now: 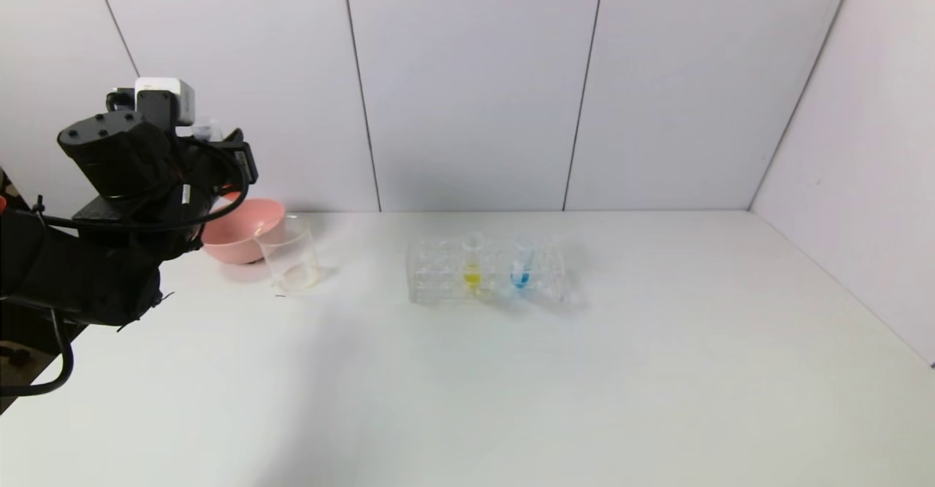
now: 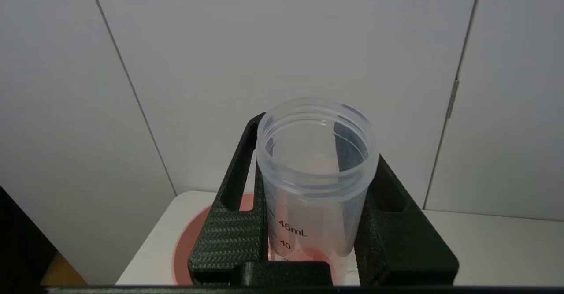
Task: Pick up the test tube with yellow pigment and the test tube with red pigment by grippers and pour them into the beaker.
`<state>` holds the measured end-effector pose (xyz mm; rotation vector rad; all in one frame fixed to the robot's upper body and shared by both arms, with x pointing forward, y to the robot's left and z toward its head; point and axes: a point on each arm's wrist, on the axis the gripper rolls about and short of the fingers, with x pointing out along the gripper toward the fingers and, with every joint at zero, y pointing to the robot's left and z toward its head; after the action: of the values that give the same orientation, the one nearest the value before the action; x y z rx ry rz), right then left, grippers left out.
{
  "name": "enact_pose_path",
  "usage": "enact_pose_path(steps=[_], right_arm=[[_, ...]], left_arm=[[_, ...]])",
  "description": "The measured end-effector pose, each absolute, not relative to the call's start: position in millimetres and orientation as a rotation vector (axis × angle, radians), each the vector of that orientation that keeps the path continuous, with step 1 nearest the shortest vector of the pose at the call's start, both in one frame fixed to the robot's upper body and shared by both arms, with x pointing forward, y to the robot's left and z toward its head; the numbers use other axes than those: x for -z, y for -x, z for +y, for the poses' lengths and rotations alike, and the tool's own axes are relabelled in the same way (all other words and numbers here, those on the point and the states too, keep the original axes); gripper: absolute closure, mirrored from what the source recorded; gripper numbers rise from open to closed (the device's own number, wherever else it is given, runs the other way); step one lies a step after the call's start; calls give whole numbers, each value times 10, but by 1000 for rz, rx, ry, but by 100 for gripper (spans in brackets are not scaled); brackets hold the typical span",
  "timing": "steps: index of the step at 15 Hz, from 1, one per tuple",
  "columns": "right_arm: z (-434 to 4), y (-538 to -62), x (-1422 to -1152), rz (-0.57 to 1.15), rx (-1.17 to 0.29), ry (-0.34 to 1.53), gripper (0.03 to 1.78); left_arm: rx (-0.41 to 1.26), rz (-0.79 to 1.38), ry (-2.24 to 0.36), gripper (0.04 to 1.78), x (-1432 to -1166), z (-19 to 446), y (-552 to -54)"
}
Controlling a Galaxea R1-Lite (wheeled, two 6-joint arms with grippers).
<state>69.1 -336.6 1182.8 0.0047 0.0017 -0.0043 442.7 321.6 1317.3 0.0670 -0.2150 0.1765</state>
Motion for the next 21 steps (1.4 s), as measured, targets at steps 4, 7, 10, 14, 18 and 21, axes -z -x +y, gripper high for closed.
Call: enact_pose_path(steps=[4,7,10,14,18,21], right_arm=[[-3366,-691,-11828,2,5,-5,11],[-3366,-691,-11828,2,5,-4,11],[-3366,-691,-11828,2,5,-4,11],[-3366,-691,-11828,2,5,-5,11],[-3366,-691,-11828,2,5,-5,11],[-3366,-691,-11828,2,4,-5,11]], left_arm=[[-201,-187,-82,129,-13105,3562,-4475],[-213,-183,-84,129,-13071,3713,-4515],[-191,-176,-89,129,-13022,3760,-4538],[-112,-137,-94,129,-12923,3832,-4503],[-117,-115,-97,129,-12882,3890,-4493],[-98,-88,-107,129,-12836,3893,-4467]])
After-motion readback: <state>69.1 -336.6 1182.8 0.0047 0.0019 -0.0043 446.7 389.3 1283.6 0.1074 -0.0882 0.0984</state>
